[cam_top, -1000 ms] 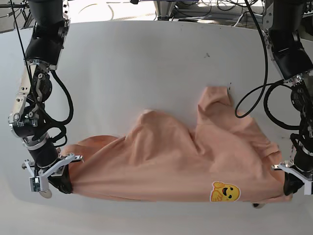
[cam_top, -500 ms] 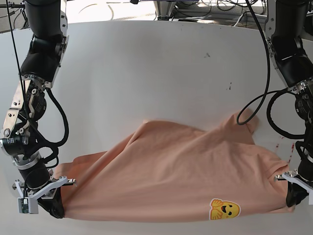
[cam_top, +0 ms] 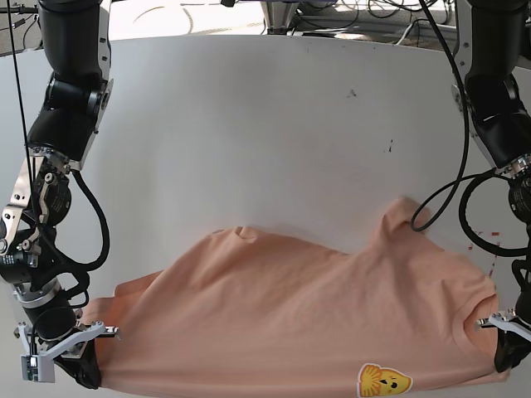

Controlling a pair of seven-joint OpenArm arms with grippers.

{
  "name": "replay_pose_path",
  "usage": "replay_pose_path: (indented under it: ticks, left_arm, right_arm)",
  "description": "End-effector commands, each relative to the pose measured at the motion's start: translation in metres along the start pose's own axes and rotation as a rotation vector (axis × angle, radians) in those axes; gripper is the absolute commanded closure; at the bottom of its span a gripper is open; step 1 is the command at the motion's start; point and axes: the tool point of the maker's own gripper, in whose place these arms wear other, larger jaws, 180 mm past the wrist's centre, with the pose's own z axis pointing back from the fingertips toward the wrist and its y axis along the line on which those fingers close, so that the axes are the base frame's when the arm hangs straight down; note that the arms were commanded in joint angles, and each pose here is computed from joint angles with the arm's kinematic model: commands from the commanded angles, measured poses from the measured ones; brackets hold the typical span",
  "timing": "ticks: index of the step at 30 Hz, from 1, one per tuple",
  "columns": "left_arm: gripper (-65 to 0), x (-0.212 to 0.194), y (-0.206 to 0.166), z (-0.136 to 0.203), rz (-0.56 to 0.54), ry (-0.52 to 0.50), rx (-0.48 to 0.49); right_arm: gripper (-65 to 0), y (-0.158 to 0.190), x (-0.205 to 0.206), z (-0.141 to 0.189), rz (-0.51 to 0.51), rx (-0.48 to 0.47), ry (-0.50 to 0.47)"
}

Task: Fold the T-shirt properly
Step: 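Lift the shirt with both grippers and pull it toward the robot, then release the shirt with the left gripper and raise it away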

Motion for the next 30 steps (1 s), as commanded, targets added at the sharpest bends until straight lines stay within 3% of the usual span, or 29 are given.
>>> replay_pose_path:
  ticks: [1, 10, 16, 20, 26, 30]
  left_arm:
    - [-2.3, 0.033, 0.012, 0.001, -0.03, -0.08, 0.046]
    - [-4.1, 0.048, 0.01, -0.005, -0.06, -0.099, 0.077]
    - [-14.0, 0.038, 0.007, -0.007, -0.025, -0.071, 0.068]
    - [-16.4, 0.043, 0.005, -0.007, -0.025, -0.081, 0.06]
    - [-6.8, 0.071, 0.0, -0.012, -0.029, -0.133, 0.035]
    - [-5.8, 0.083, -0.001, -0.012, -0.034, -0.152, 0.033]
  right_arm:
    - [0.0, -0.013, 0.028, 0.001, 0.014, -0.032, -0.074]
    - [0.0, -0.02, 0.033, -0.009, 0.002, -0.038, -0.075]
    - [0.0, -0.021, 0.03, -0.019, -0.027, -0.026, -0.071]
    - [0.0, -0.02, 0.033, -0.022, -0.023, -0.019, -0.073]
    - [0.0, -0.015, 0.053, -0.028, -0.006, 0.007, -0.086]
    - [0.0, -0.006, 0.064, -0.03, 0.021, 0.028, -0.097]
